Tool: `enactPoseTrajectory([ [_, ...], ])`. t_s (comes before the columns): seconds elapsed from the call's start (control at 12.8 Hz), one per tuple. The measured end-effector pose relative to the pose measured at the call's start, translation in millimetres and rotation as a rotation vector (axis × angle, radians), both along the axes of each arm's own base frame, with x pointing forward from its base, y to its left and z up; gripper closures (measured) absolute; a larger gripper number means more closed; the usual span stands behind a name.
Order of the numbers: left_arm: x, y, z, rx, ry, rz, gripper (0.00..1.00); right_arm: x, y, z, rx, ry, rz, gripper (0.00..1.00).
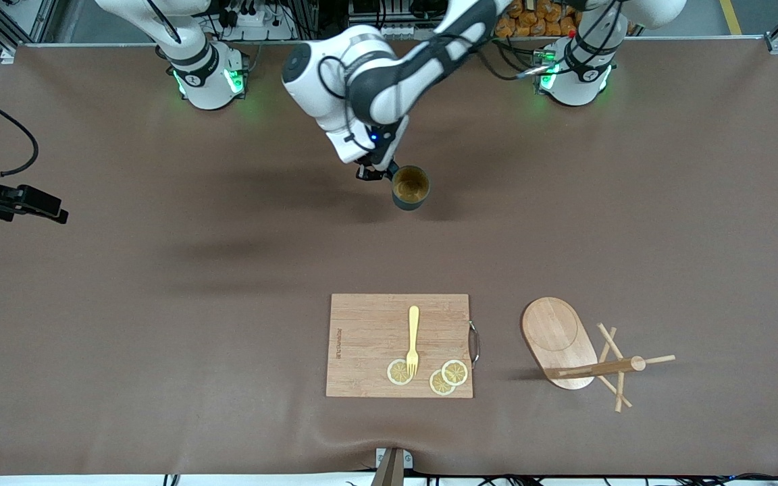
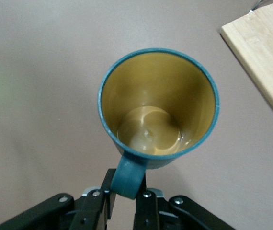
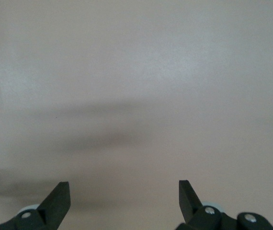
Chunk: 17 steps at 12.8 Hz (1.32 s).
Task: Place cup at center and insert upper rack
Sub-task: 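Grasp the teal mug by its handle with the left gripper, then lift and carry the teal mug toward the wooden mug stand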
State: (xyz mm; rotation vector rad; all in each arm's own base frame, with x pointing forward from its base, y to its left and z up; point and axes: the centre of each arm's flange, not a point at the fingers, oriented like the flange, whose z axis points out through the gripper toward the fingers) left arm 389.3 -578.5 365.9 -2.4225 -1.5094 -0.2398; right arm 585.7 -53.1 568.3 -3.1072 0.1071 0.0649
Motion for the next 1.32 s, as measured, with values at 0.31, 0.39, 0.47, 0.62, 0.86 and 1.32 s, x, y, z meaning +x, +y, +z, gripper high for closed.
enactPoseTrajectory([
  [0.31,91,79,89,-0.297,0.118,0.080,0.80,1,3,2,0.002,-0.003,0.004,0.00],
  [0.39,113,102,100,-0.365,0.147,0.092,0.80,1,4,1,0.002,-0.002,0.006,0.00],
  [0.47,137,128,108,-0.444,0.181,0.101,0.80,1,5,0,0.003,0.001,0.008,0.00],
  [0.62,178,179,116,-0.579,0.228,0.083,0.80,3,6,-3,0.003,0.005,0.010,0.00],
  [0.86,205,222,119,-0.671,0.238,-0.050,0.80,3,6,-5,0.005,0.008,0.010,0.00],
  [1.32,233,309,122,-0.891,0.328,-0.281,0.80,4,6,-6,0.007,0.009,0.010,0.00],
])
